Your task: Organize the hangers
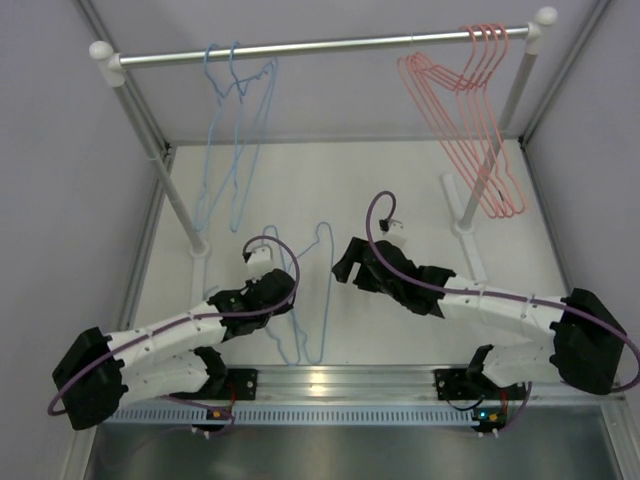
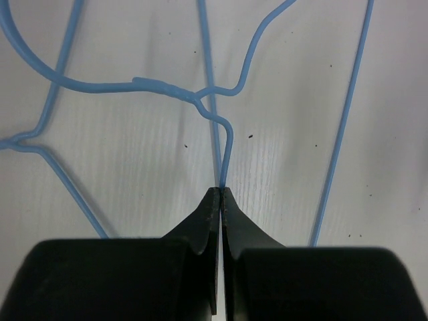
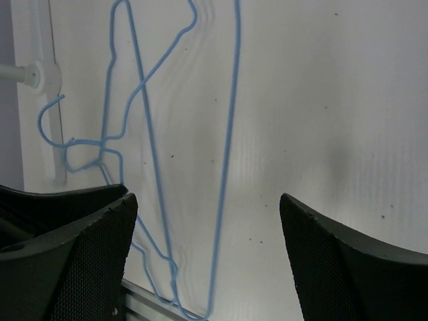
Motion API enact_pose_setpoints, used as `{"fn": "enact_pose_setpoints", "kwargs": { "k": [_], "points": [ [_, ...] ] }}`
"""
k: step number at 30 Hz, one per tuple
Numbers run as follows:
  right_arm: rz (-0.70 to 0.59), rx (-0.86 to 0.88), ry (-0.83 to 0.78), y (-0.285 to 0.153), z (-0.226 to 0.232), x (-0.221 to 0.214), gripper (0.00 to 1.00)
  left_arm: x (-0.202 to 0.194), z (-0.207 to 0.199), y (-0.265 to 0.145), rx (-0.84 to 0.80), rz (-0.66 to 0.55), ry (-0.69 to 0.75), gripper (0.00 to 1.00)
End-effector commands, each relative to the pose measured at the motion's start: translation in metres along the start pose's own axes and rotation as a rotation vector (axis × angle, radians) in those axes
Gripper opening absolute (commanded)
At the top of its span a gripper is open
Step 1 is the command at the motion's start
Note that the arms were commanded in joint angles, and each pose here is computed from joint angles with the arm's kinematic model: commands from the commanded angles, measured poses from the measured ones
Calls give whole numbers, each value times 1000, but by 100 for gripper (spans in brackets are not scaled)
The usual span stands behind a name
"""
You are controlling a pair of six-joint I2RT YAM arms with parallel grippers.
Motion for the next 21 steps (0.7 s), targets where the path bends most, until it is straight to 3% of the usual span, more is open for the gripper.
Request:
{"fn": "enact_pose_setpoints", "kwargs": {
  "k": [1,11,21],
  "points": [
    [-38,123,40,10,51,15,84,9,-12,-4,-12,-41,15,0],
    [63,176,148,65,94,3,83,-1,-34,-14,-55,-72,90,0],
    [167,184,277,106,80,-24,82,-4,-41,-20,-82,-84,112,0]
  ]
}}
Point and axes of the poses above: each gripper's point midway between its finger pads, its own y axis out along the fingers, its own z axis along the line the jaws close on, x = y × z, the point moved 5 cm from there along -y, back along the fingers, and after that the axes turned 3 degrees about y, right-handed, at the moved point
